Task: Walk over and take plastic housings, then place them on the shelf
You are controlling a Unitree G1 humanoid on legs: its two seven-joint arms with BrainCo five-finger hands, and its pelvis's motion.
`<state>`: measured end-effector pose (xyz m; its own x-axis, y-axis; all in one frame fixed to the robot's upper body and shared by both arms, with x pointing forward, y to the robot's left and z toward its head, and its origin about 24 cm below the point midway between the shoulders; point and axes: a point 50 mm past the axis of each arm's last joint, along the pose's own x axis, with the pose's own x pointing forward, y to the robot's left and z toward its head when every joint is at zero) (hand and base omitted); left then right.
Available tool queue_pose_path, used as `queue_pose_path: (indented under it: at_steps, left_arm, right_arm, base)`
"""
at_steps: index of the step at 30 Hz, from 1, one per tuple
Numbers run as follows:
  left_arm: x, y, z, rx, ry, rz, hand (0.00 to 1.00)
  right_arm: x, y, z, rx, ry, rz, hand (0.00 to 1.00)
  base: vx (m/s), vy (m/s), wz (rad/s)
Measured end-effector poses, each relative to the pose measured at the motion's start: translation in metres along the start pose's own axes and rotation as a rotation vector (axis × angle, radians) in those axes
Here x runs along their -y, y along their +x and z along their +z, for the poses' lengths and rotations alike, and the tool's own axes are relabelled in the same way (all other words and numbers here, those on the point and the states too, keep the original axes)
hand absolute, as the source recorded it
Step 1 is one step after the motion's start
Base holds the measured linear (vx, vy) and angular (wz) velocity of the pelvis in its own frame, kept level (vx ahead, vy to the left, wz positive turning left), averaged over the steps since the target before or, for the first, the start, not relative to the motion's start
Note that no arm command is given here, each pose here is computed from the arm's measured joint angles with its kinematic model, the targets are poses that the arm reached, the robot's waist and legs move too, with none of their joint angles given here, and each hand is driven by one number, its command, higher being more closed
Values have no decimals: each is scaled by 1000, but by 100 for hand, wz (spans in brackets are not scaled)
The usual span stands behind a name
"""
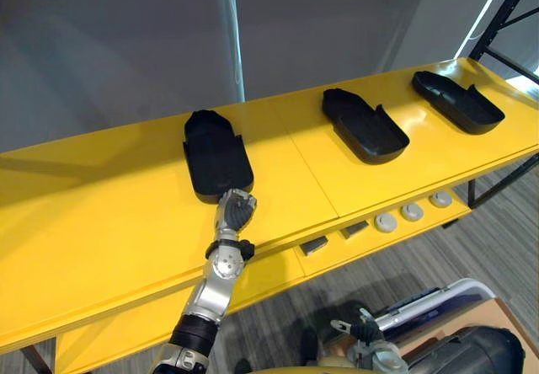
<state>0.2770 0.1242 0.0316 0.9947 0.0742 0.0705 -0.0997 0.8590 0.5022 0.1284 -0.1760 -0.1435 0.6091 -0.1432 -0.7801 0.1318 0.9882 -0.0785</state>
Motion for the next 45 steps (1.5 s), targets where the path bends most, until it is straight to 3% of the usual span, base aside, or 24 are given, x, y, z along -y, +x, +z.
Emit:
queue_pose_path:
  at_steps: [6,8,12,17,19,22,24,27,31,32,36,45]
  left_arm:
    - [-42,-17,67,326,-157,120,100]
    - [-70,-35,88,463,-242,211,100]
    - [-121,-54,91,544,-312,437,100]
    - [-197,-97,34,368,-335,962,100]
    - [-210,-122,-5,176,-293,1137,100]
    - [-206,-156,-52,-121,-256,1228,100]
    - [-194,-176,-83,-334,-247,1216,100]
    - [-162,-205,-134,-695,-249,1084,100]
    - [-90,-222,-175,-1011,-328,733,100]
    - [-65,-221,-179,-1056,-360,597,0]
    - [-21,-209,-183,-1098,-416,330,0]
    - [-17,-181,-183,-1004,-310,166,0]
  right_arm:
    - [3,0,-6,-28,8,-11,0]
    - [3,-1,-11,-51,6,-11,0]
    - [4,-1,-18,-85,1,-14,0]
    - [11,-1,-17,-82,-3,-32,0]
    - [14,-2,-19,-87,14,-47,0]
    - [14,-4,-17,-63,19,-61,0]
    - [12,-3,-6,-17,19,-57,0]
    - [0,-1,13,60,5,-14,0]
    - [-9,-1,23,98,2,23,0]
    - [-8,-1,23,97,2,19,0]
    - [-7,0,18,78,4,14,0]
    - [4,7,22,56,-1,-31,0]
  base:
    - [5,8,16]
    - [19,24,18]
    - [-10,9,15]
    - [-24,0,24]
    - [7,-8,20]
    - [20,-2,13]
    - [28,13,15]
    - [38,17,2]
    - [58,12,-3]
    - [69,14,3]
    - [79,14,0]
    - [38,15,2]
